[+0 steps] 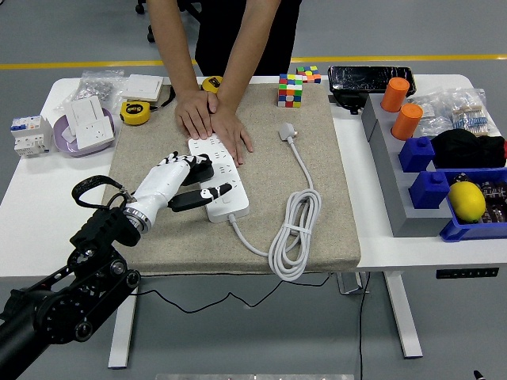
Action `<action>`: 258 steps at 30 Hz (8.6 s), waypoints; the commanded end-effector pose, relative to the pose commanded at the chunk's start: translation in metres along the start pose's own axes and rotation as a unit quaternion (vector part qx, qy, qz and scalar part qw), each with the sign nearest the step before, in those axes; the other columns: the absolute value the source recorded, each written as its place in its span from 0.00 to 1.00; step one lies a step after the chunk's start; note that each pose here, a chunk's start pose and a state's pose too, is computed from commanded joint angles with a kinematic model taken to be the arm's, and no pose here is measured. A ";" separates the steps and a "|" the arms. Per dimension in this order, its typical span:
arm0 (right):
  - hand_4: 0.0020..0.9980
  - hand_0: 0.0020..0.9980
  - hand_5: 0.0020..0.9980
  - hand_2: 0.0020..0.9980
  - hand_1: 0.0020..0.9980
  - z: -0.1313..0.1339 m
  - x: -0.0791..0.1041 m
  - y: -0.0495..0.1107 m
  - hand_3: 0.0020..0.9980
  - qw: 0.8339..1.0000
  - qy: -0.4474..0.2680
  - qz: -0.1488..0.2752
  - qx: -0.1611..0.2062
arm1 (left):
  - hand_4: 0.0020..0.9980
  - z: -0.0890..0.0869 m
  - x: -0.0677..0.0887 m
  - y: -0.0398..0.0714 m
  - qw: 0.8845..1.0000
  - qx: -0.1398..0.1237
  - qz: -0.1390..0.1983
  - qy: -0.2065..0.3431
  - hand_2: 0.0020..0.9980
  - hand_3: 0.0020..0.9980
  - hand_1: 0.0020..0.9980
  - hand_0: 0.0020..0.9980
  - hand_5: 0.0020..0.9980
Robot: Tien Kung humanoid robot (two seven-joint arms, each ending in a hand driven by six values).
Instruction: Pick up the plug,place it near the board,insert it into the board,press the button
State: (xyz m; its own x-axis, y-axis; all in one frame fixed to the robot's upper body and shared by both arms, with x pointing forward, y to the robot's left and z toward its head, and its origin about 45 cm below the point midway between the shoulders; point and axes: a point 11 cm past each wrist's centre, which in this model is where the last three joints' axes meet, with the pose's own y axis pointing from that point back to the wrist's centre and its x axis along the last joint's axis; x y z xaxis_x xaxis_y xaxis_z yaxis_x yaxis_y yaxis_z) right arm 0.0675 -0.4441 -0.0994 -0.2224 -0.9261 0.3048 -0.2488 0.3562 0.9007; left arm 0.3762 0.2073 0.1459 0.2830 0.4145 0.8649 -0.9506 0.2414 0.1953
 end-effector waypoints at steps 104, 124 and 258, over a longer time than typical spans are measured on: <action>1.00 0.98 1.00 0.84 0.90 0.002 0.001 0.000 0.85 1.000 0.003 0.001 -0.003 | 0.49 0.029 -0.020 0.020 0.985 0.039 -0.149 -0.076 0.15 0.78 0.04 0.16 0.00; 1.00 0.98 1.00 0.84 0.90 0.006 -0.002 0.001 0.85 1.000 0.000 -0.002 -0.007 | 1.00 -0.005 0.031 0.045 0.949 -0.021 0.037 0.312 0.82 0.83 0.85 0.83 0.34; 1.00 0.97 1.00 0.83 0.90 0.000 -0.003 0.000 0.85 1.000 0.005 -0.004 -0.002 | 0.84 0.054 0.060 -0.019 0.946 -0.125 0.026 0.297 0.40 0.66 0.38 0.33 0.00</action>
State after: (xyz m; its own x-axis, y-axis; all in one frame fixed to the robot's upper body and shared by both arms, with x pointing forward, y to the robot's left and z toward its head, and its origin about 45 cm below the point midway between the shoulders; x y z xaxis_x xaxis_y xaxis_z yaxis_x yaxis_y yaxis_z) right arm 0.0686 -0.4412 -0.1004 -0.2115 -0.9303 0.2995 -0.2463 0.3473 0.9048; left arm 0.4044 0.1797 0.2188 0.3303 0.8336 0.4426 -0.9258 0.3776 -0.0202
